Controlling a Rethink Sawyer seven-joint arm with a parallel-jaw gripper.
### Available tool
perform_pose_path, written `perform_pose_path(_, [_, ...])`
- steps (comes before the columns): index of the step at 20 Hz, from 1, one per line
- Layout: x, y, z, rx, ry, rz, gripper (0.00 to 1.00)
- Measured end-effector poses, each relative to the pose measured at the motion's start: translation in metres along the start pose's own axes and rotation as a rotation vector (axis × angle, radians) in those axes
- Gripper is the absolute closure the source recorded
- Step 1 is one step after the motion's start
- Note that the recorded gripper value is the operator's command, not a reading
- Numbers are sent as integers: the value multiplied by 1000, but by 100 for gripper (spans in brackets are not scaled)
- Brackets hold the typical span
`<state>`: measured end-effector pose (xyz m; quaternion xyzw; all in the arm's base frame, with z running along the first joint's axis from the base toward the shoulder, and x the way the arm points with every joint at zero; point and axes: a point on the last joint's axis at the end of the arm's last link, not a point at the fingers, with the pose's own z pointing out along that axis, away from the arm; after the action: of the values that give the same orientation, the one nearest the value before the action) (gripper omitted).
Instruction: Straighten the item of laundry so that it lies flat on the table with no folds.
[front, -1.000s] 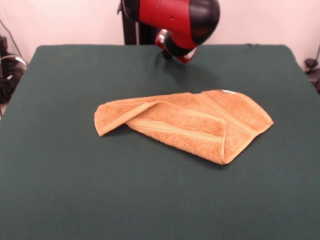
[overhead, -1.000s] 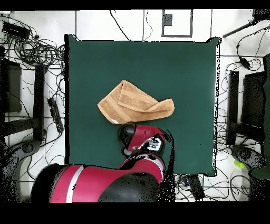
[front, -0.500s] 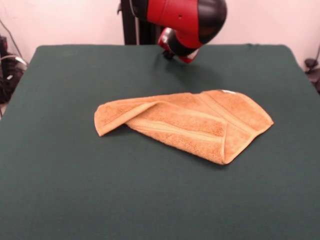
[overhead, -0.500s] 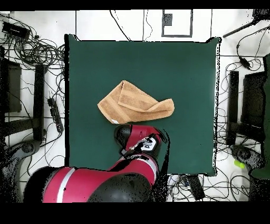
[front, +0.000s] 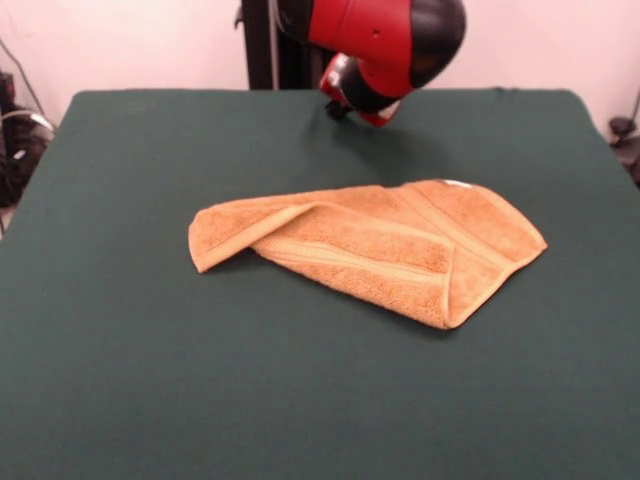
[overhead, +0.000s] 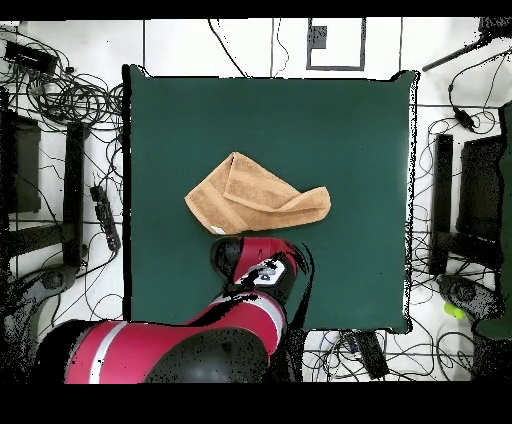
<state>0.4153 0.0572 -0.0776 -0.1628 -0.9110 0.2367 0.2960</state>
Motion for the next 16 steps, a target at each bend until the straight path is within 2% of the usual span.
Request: perform_pose_path(16, [2,3,-1,26,-20,-9,100])
